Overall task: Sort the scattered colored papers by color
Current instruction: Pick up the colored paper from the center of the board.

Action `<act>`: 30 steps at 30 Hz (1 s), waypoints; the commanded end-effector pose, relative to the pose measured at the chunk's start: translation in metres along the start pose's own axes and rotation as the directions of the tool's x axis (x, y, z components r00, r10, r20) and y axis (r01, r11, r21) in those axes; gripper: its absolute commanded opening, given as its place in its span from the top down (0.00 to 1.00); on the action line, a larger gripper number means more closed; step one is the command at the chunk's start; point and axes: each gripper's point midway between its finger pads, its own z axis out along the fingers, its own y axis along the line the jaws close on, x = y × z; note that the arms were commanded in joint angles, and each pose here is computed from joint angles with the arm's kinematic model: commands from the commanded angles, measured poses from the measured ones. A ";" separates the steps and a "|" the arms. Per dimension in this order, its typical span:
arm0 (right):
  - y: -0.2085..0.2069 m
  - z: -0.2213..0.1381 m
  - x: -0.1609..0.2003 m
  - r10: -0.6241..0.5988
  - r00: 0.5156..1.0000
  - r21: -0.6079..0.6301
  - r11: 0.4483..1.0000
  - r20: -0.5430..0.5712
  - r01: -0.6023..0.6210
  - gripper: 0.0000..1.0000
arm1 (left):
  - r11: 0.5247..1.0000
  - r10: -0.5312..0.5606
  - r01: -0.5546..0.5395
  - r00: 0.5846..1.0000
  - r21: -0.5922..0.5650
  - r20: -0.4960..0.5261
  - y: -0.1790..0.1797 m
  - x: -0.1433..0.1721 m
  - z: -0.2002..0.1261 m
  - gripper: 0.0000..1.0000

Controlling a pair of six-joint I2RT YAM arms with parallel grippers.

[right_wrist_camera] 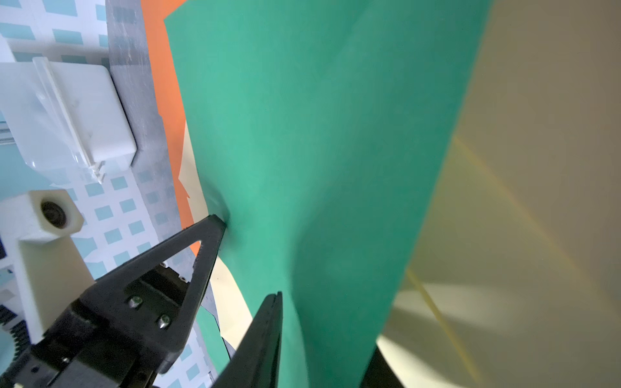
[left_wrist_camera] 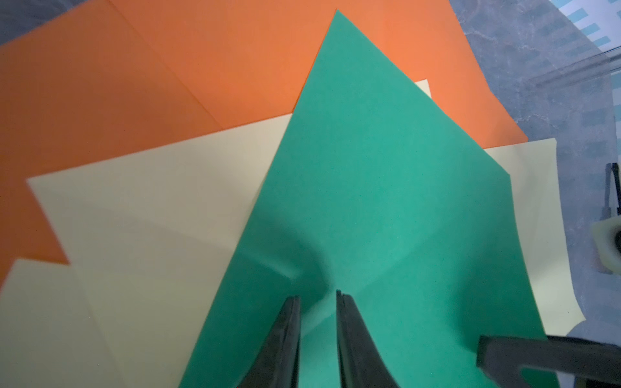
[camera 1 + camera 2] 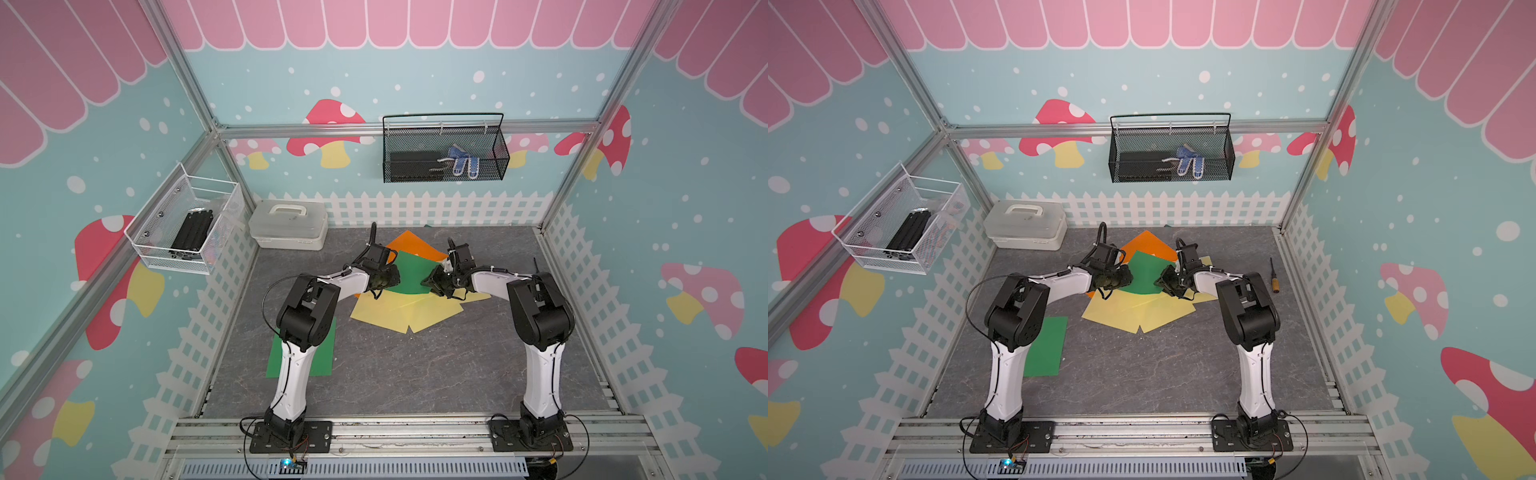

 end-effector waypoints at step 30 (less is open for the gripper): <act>0.037 -0.026 0.013 -0.286 0.951 -0.037 0.958 -0.121 0.283 1.00 | 0.980 0.131 -0.166 0.956 0.114 0.261 -0.054 -0.080 -0.142 0.49</act>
